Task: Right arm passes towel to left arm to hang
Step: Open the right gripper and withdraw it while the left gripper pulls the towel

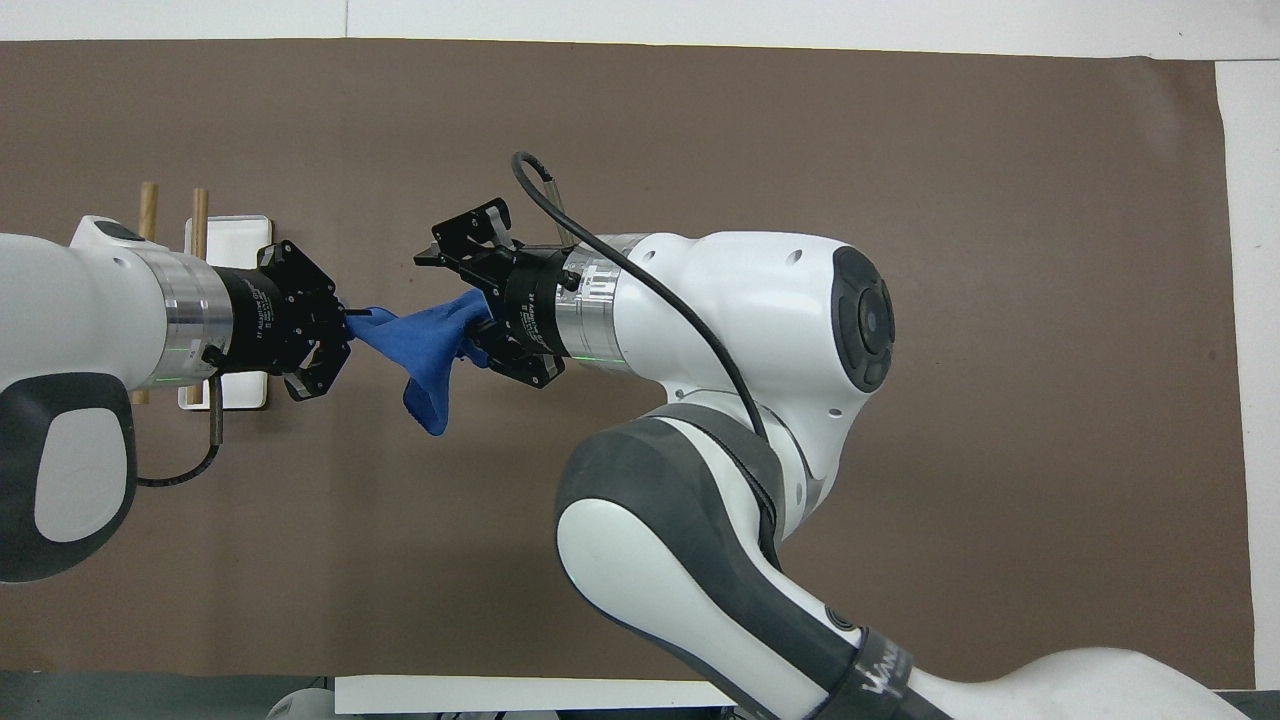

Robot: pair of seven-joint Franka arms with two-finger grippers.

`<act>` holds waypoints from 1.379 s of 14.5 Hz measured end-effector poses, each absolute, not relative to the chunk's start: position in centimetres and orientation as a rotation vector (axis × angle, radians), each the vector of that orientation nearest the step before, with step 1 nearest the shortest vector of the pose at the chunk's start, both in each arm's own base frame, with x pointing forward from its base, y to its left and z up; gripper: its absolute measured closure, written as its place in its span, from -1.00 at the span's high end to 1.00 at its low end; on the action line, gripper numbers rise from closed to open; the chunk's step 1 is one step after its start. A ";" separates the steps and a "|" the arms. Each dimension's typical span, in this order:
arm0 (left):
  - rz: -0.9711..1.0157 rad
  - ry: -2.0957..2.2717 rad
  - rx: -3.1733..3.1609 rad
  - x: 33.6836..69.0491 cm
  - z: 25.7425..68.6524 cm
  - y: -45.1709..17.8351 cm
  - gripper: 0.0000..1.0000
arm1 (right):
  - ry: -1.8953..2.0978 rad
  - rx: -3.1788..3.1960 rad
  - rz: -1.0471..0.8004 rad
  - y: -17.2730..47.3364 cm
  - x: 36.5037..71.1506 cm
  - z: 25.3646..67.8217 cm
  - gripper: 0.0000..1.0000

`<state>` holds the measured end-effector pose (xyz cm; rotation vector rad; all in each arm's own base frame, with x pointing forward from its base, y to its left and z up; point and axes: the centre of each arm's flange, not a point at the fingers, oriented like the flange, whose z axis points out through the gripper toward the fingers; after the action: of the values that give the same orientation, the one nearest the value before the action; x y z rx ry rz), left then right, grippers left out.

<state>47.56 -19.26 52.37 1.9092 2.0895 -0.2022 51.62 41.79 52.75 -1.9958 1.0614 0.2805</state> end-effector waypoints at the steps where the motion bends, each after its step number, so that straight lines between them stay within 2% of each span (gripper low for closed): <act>1: -0.188 2.055 1.938 47.8 52.4 -18.6 -0.96 | 0.990 -2.040 0.242 41.6 51.5 52.2 0.67; 2: -0.169 2.012 1.976 48.2 52.4 -17.5 -0.96 | 0.905 -2.095 0.193 41.3 51.5 51.3 0.92; 3: -0.146 1.952 2.028 48.7 52.4 -16.3 -0.96 | 0.820 -2.155 0.137 40.4 51.5 50.1 1.00; 7: -0.054 1.728 2.208 50.0 52.4 -11.5 -0.96 | 0.622 -2.337 -0.059 33.9 53.1 46.0 1.00; 11: 0.037 1.549 2.327 50.9 52.4 -7.3 -0.96 | 0.372 -2.593 -0.093 24.1 54.9 43.6 1.00; 16: 0.197 1.472 2.334 52.0 52.1 -3.2 -0.96 | 0.115 -2.943 -0.161 2.9 58.0 44.6 1.00; 18: 0.270 1.458 2.325 52.8 51.4 -1.8 -0.96 | 0.013 -2.967 -0.184 -3.1 57.9 45.6 1.00; 20: 0.328 1.438 2.334 53.6 50.7 0.2 -0.96 | 0.004 -2.973 -0.148 -6.4 57.3 47.4 1.00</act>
<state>53.62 0.25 50.65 2.3340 1.4384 0.3283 57.30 -6.37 47.40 -2.9733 0.0042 -0.1476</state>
